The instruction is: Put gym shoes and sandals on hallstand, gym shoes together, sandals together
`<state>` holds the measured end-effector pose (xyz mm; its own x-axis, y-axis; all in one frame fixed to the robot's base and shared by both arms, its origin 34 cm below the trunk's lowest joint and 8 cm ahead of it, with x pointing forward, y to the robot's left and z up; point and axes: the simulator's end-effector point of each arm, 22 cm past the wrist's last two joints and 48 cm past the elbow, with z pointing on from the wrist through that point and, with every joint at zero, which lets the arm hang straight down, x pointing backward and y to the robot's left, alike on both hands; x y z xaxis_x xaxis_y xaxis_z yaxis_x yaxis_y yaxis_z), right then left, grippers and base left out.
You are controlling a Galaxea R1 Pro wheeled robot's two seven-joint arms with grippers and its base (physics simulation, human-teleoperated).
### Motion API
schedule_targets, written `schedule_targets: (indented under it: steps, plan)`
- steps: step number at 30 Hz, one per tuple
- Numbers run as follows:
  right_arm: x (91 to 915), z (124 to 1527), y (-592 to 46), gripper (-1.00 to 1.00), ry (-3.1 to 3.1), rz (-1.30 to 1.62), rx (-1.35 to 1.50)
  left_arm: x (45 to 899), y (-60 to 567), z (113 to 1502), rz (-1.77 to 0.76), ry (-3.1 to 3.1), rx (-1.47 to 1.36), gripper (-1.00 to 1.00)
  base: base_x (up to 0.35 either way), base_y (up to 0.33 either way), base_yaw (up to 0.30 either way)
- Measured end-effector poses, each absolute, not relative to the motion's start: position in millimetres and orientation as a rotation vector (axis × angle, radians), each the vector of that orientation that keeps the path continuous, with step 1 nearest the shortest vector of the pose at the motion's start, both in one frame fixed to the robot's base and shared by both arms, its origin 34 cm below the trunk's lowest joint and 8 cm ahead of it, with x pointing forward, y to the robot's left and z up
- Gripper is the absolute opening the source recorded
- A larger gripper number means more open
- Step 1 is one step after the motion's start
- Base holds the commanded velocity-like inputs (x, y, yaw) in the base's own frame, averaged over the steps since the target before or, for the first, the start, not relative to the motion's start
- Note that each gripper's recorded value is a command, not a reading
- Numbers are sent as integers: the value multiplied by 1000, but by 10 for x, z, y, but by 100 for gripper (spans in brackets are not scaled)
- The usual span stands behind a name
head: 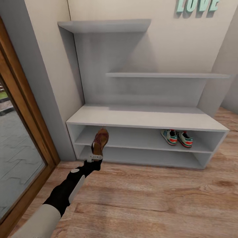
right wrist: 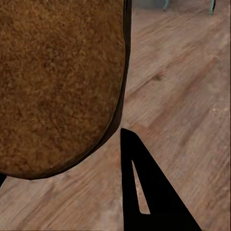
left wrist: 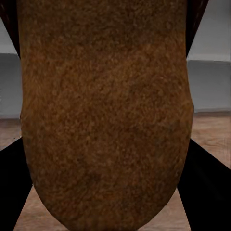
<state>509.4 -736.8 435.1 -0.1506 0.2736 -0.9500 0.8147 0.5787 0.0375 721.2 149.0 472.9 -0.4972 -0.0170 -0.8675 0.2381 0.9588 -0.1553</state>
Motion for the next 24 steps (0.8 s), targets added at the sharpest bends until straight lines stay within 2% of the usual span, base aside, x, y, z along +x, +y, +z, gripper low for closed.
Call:
schedule_targets:
  steps: [3,11,17,24]
  plan:
    - [4758,4780,-8028,-100,1715,-734,867,7142,1532,4541,-303,2113,151,-100,0,0,0]
    - [3766,5694,-9171,-100,1468,-803,1203,7120,1538,4493,-302,2124,150,-100,0,0,0]
    - [3390,5517,-9260,-100,1683,-677,1418,7114,1533,4484,-299,2128,153,-100,0,0,0]
    - [3372,5457,-9220,-100,1718,-648,1446,7108,1524,4477,-298,2132,155,-100,0,0,0]
